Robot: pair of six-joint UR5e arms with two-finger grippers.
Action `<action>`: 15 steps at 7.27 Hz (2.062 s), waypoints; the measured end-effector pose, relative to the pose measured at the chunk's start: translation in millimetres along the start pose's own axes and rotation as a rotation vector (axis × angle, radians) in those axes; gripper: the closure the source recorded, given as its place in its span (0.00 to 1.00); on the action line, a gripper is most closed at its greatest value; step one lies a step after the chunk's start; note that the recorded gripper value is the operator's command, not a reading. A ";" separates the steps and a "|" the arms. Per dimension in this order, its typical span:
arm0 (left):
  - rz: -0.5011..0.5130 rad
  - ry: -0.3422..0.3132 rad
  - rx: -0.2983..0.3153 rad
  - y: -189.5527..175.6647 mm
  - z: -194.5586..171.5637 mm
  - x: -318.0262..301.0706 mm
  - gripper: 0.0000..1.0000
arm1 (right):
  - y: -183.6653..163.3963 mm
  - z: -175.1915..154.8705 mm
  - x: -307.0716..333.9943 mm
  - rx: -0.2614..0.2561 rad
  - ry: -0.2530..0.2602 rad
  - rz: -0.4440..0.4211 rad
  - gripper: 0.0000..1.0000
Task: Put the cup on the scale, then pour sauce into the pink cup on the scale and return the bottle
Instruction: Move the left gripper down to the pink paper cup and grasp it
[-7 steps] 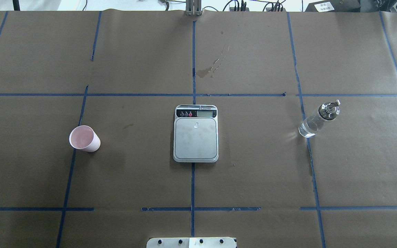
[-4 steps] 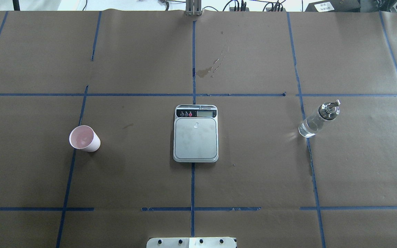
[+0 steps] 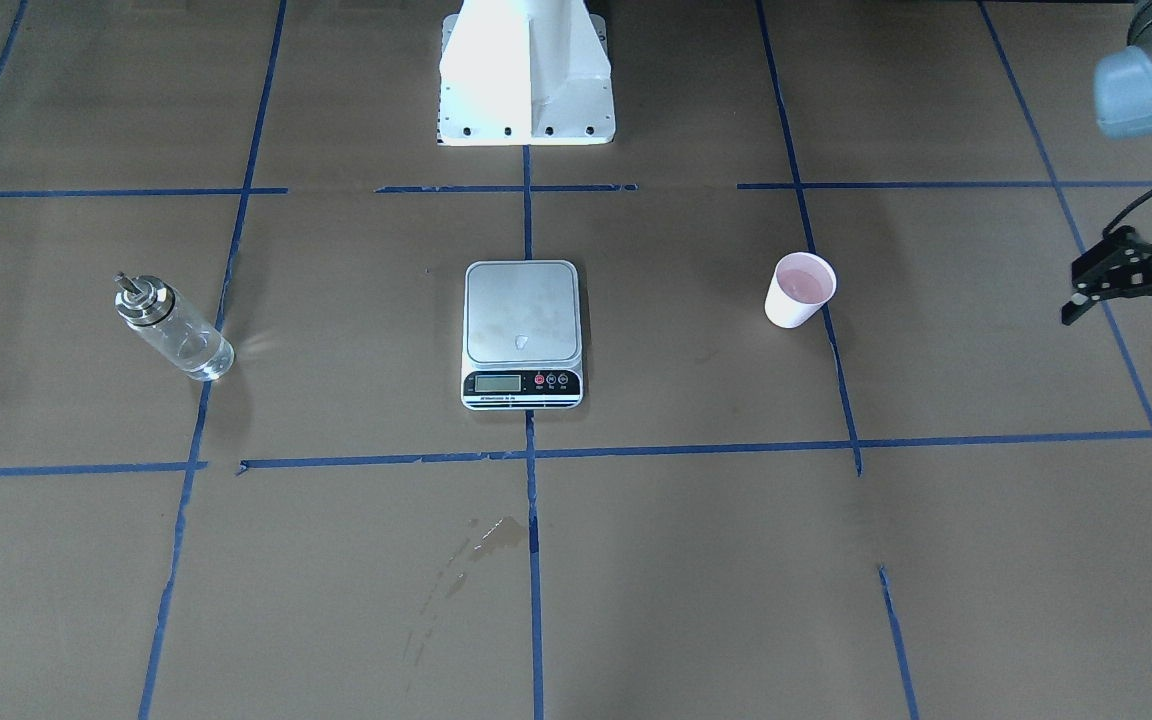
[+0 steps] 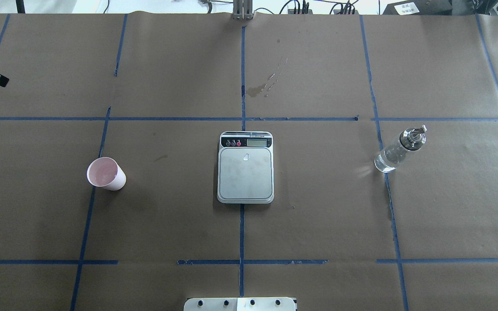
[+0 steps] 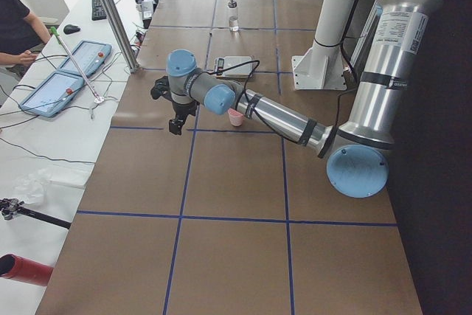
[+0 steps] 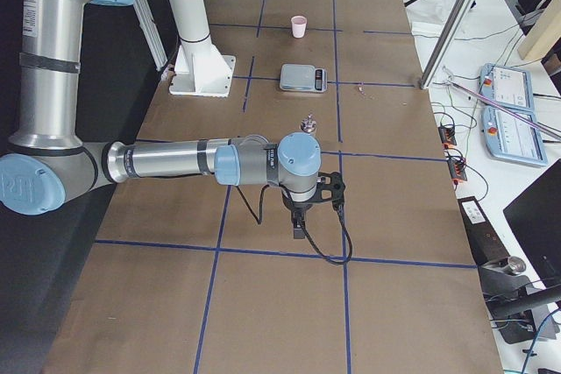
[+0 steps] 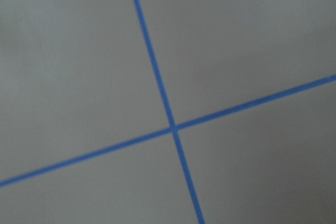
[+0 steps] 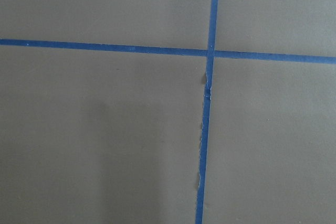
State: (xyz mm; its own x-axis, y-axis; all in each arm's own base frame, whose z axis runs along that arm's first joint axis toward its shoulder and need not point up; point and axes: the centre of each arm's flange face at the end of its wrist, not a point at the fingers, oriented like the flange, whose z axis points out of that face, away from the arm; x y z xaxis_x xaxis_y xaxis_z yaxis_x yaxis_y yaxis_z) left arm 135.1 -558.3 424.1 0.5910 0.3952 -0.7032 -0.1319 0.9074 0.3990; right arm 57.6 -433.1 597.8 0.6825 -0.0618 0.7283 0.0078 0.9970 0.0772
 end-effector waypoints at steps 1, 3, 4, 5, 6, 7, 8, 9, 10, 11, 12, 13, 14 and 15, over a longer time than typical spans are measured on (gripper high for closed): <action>-0.040 0.015 -0.004 -0.3 21.8 29.1 0.00 | -1.4 -1.4 -1.4 0.004 0.001 -0.005 0.00; -0.057 -0.010 0.021 -0.4 37.8 58.8 0.00 | -19.8 -15.0 -15.2 0.052 0.009 -0.057 0.00; -0.082 -0.021 0.026 0.7 41.1 63.0 0.00 | -26.2 -19.1 -19.4 0.066 0.010 -0.071 0.00; -0.130 -0.020 0.013 6.1 50.0 71.2 0.00 | -27.8 -18.7 -19.6 0.069 0.008 -0.075 0.00; -0.197 -0.016 -0.009 17.1 64.6 88.6 0.00 | -27.3 -17.8 -19.5 0.069 0.002 -0.076 0.00; -0.271 -0.013 -0.029 30.2 78.3 112.3 0.00 | -26.5 -18.0 -20.4 0.071 0.001 -0.079 0.00; -0.327 -0.009 -0.048 43.6 88.9 133.6 0.00 | -26.1 -17.5 -20.5 0.070 0.004 -0.080 0.00; -0.377 -0.008 -0.067 56.7 98.2 151.1 0.00 | -26.1 -16.9 -20.7 0.068 0.006 -0.080 0.00; -0.430 -0.014 -0.078 69.4 108.1 166.9 0.00 | -26.0 -16.7 -21.0 0.068 0.004 -0.080 0.00; -0.473 -0.020 -0.081 79.7 117.5 179.5 0.00 | -26.1 -16.7 -21.6 0.068 0.001 -0.080 0.00; -0.503 -0.023 -0.082 85.4 123.4 185.5 0.00 | -26.6 -17.0 -22.2 0.068 -0.001 -0.081 0.00; -0.518 -0.026 -0.084 88.1 127.7 186.9 0.01 | -26.9 -17.6 -23.1 0.070 -0.003 -0.083 0.00; -0.525 -0.031 -0.087 89.4 131.6 185.9 0.01 | -27.2 -18.2 -23.8 0.071 -0.003 -0.084 0.00; -0.528 -0.039 -0.093 90.7 137.2 183.6 0.02 | -27.3 -18.5 -24.1 0.071 -0.004 -0.084 0.00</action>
State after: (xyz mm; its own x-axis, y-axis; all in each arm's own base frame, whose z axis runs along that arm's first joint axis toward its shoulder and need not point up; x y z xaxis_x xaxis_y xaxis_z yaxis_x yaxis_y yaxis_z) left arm 340.8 -423.1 411.9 0.6248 -0.1225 -0.7711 0.1226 0.9908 -0.0581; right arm 54.4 -457.9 565.6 0.6790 -0.1454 0.7196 0.0128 0.9824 0.1865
